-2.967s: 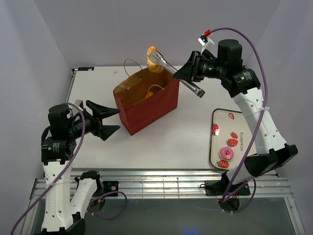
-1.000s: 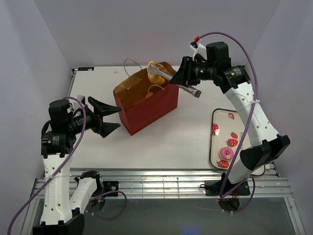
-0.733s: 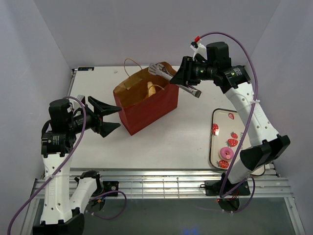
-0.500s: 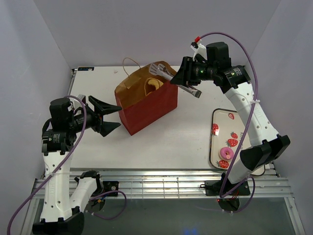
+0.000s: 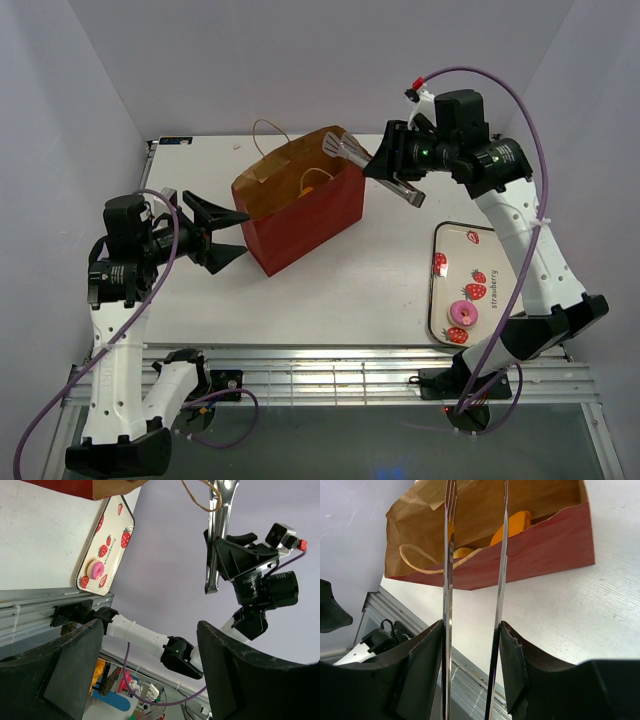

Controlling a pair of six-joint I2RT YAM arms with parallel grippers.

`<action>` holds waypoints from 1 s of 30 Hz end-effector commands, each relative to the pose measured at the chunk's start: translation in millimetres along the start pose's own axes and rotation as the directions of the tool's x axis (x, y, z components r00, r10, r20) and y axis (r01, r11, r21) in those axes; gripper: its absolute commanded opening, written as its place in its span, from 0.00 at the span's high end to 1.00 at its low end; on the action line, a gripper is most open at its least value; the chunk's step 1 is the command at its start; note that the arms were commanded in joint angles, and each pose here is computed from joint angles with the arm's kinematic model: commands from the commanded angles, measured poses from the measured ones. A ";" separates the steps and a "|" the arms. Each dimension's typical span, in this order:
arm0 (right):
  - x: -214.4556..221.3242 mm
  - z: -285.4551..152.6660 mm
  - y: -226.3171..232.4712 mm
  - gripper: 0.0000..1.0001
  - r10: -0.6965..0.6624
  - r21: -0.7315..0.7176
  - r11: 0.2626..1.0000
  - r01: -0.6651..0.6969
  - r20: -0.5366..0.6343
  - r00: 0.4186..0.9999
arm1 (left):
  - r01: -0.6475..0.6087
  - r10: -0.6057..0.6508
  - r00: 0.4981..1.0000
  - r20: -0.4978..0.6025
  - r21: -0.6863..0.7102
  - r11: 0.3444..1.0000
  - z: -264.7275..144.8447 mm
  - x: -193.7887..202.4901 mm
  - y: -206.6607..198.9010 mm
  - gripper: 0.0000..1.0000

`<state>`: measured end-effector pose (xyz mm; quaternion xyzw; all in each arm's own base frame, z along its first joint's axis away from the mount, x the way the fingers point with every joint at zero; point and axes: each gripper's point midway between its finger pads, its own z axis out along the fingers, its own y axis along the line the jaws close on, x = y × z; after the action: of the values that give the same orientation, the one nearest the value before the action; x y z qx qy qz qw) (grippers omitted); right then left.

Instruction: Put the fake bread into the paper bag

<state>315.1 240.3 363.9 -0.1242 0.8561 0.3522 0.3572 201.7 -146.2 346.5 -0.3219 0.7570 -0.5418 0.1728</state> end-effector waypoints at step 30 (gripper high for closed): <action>157.8 -127.2 -98.9 0.48 0.431 0.592 0.692 -0.413 0.121 0.894 | -0.302 0.308 0.945 -0.108 0.069 0.951 16.6 -31.4 -60.1 0.15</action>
<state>196.9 83.0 275.6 0.1442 0.9354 0.1052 0.3051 266.0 -146.4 384.1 -0.1976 0.7933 -0.5349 0.2134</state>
